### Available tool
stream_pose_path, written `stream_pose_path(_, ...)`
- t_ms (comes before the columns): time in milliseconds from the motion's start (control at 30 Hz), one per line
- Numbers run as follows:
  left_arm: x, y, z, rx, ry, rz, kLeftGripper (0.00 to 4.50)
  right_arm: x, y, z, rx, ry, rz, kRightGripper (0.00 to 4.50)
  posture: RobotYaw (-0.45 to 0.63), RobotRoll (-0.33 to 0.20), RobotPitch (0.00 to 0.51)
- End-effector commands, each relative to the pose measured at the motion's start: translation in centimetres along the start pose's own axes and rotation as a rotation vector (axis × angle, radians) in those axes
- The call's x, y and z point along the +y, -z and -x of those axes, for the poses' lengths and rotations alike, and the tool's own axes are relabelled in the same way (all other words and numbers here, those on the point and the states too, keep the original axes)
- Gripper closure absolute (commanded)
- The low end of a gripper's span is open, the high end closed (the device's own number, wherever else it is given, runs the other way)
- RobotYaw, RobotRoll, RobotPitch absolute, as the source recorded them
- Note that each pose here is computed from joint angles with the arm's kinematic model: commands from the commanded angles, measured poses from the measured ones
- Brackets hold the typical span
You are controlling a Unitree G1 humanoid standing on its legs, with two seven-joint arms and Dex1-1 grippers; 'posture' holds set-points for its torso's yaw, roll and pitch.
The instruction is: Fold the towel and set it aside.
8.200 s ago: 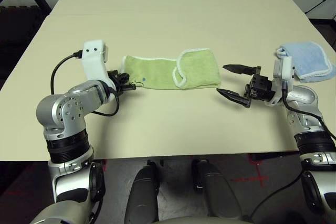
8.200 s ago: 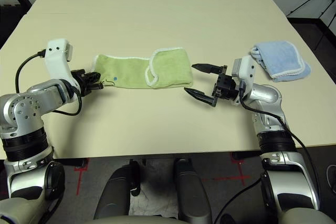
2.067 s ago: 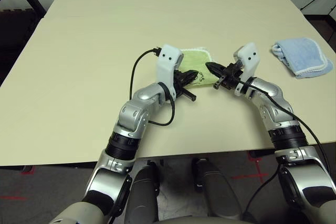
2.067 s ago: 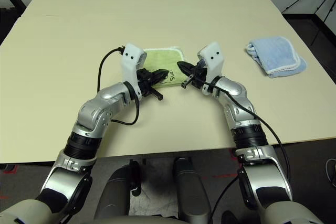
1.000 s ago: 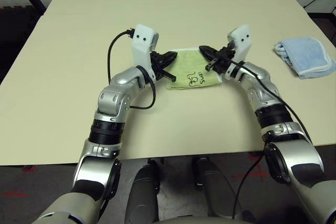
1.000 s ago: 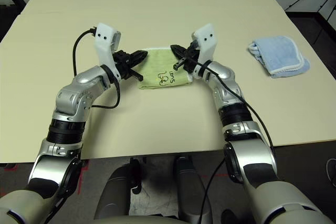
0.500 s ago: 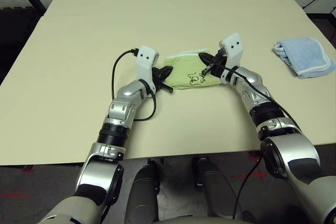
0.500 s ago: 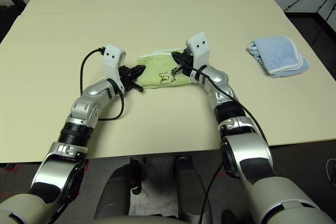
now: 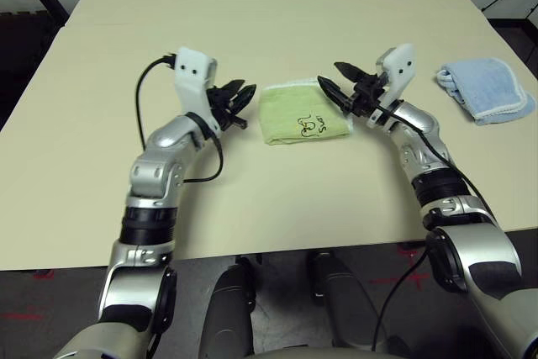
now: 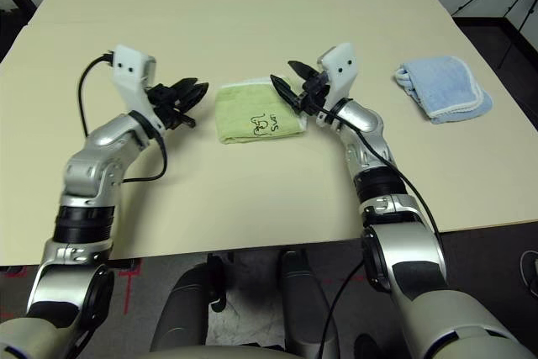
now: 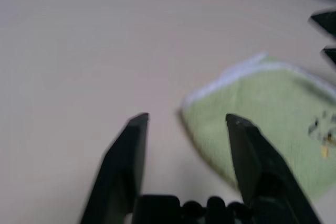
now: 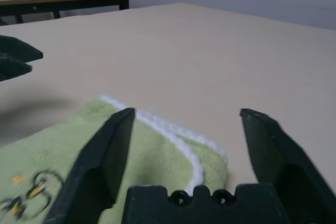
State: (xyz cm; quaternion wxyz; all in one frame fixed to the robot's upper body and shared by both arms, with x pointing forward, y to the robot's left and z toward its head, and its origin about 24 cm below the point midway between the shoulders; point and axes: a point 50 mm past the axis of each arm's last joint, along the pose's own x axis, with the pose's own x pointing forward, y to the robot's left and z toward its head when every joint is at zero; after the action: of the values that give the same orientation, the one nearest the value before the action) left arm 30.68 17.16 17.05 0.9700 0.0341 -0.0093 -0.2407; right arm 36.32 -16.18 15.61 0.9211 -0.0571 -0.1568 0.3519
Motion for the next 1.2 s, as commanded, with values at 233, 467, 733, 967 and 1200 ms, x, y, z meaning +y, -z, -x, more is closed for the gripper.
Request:
stream_pose_path(233,0.9,1.3,4.1,0.021,-0.241,-0.038,0.04,-0.2,0.4,4.3,-0.010,0.036,-0.020,0.00,-0.10,0.000,0.180)
stream_pose_path(467,1.2,1.3,4.6,0.004,-0.307,-0.009,0.04,-0.2,0.0,6.4,0.014,-0.026,-0.041,0.00,-0.11,0.000,0.177)
stream_pose_path(733,1.1,1.7,4.3,0.036,-0.272,0.008,0.04,-1.4,-0.8,8.3,0.065,-0.145,-0.046,0.00,-0.13,0.000,0.172)
stream_pose_path(967,1.2,2.1,4.3,0.083,-0.256,0.044,0.04,-2.8,-1.6,9.4,0.089,-0.192,-0.008,0.00,-0.15,0.000,0.168)
stream_pose_path(1200,1.6,2.2,3.9,0.114,-0.242,0.047,0.04,-3.1,-1.7,11.0,0.070,-0.263,-0.020,0.00,-0.18,0.000,0.162)
